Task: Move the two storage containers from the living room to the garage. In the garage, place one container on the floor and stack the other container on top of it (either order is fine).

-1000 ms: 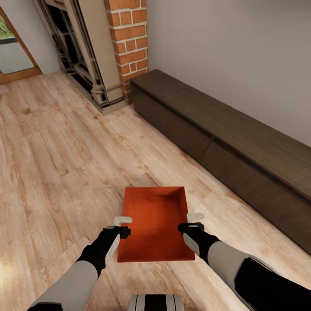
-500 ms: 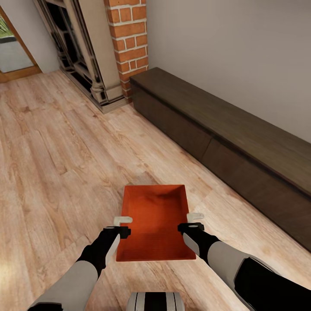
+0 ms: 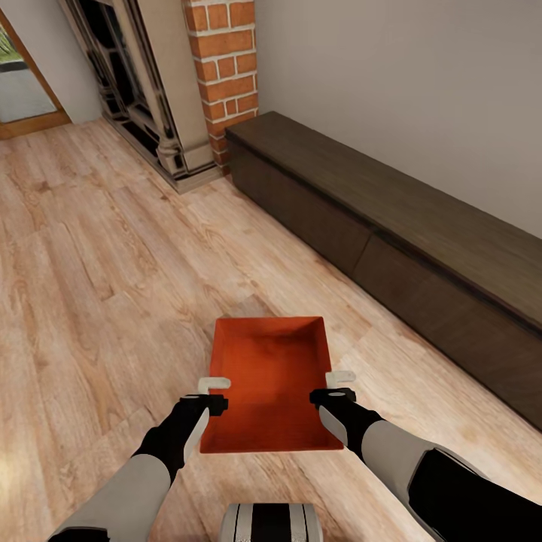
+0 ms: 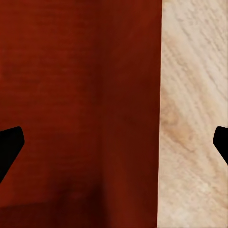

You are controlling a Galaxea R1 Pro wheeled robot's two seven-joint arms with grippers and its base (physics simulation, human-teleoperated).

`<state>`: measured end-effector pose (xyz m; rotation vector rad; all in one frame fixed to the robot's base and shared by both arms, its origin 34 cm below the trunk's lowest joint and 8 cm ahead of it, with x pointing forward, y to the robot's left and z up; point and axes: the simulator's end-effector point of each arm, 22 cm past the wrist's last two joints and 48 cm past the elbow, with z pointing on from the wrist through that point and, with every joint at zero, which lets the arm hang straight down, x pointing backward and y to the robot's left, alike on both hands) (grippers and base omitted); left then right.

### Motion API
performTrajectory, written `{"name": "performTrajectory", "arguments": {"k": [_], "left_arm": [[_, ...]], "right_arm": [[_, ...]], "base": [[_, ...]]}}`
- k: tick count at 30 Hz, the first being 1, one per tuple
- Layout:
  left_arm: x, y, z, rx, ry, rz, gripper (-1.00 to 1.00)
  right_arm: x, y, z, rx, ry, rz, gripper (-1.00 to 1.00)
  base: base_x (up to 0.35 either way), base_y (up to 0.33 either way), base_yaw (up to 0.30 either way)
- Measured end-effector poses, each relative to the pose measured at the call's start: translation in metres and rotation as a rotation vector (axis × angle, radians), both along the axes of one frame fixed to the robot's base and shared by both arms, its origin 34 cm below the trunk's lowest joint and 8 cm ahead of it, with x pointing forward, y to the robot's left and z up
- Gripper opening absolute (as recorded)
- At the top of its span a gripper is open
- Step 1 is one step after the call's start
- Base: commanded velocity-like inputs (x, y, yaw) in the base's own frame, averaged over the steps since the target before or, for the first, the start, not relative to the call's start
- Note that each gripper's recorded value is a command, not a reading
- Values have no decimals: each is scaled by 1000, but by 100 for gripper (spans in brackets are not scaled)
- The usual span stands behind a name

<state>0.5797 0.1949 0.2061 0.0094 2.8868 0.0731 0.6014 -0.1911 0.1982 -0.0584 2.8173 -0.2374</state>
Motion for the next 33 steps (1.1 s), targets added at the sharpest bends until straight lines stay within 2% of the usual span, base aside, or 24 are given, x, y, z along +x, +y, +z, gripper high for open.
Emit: {"name": "performTrajectory", "arguments": {"k": [5, 33], "left_arm": [[-3, 0, -11, 1, 0, 0, 100], [-2, 1, -11, -1, -1, 4, 100]], "right_arm": [[-3, 0, -11, 0, 0, 0, 100], [-2, 0, -11, 0, -1, 1, 100]], "base": [[0, 0, 0], [0, 0, 0]]}}
